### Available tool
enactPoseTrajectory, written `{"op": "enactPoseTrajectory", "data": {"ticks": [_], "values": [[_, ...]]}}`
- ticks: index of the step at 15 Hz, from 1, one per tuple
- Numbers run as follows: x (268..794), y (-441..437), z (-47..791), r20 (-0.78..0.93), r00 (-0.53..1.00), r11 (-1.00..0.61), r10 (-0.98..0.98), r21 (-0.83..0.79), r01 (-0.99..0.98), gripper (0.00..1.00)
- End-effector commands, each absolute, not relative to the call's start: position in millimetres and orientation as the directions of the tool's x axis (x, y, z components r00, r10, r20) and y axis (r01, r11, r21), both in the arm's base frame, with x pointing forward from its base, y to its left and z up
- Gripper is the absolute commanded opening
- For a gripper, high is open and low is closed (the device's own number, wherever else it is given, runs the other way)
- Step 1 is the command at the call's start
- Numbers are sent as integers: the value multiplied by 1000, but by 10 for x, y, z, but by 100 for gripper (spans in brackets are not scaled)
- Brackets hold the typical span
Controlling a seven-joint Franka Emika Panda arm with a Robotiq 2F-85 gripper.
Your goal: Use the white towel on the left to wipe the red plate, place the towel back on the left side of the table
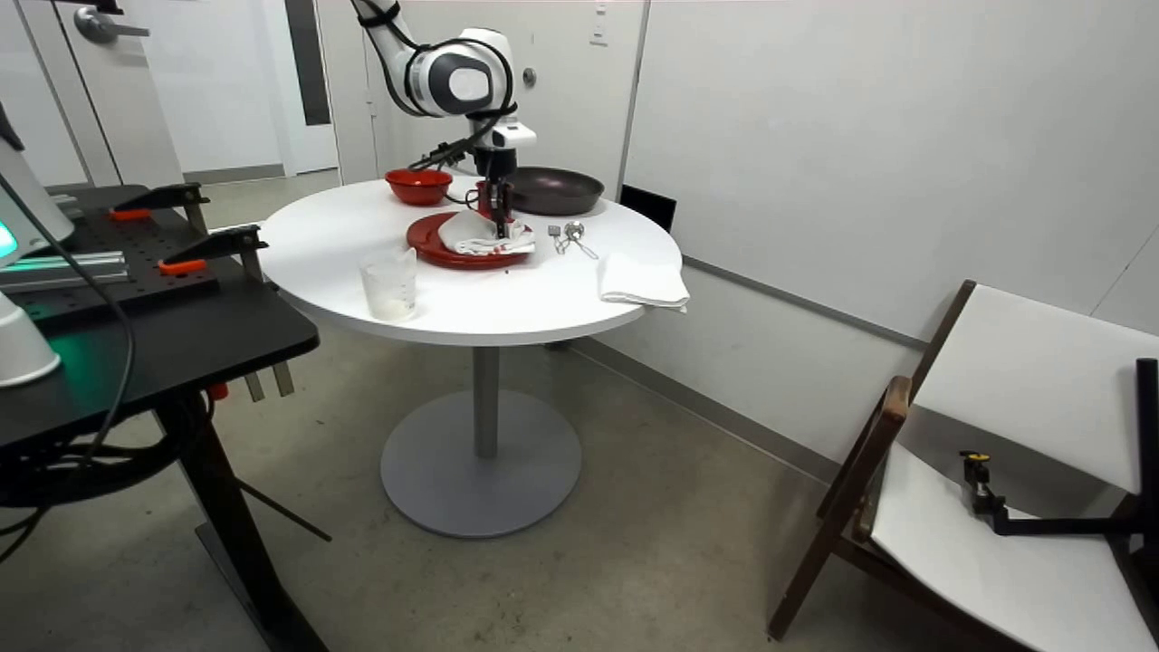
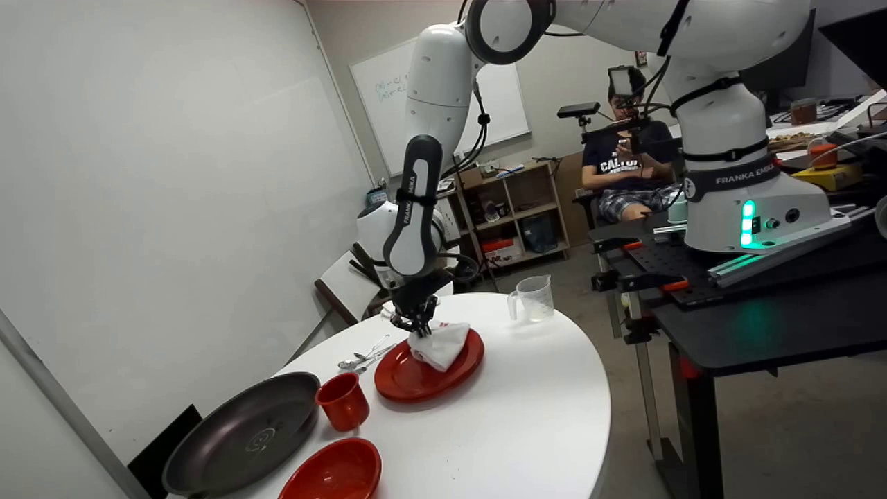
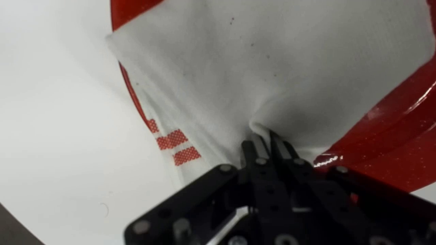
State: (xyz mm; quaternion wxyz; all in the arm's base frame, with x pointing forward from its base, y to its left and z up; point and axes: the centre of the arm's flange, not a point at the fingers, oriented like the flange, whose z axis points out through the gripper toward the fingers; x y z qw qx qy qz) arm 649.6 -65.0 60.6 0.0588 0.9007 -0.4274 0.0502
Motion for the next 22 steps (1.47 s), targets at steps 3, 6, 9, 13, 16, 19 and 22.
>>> {"op": "enactPoseTrajectory", "data": {"ticks": [3,6,9,13,16,19,22], "values": [[6488,-513,585,-10,628,-627,-778,46,-777,2],[6461,-305,573,-140,652,-659,-745,11,-752,2],[6460,-161,569,-185,669,-677,-720,-25,-735,2],[6497,-77,552,-188,684,-682,-705,-84,-727,2],[6561,-11,528,-184,688,-681,-702,-110,-724,2],[6657,0,516,-147,699,-688,-700,-123,-715,2],[6774,-31,493,-81,697,-685,-712,-138,-716,2]]}}
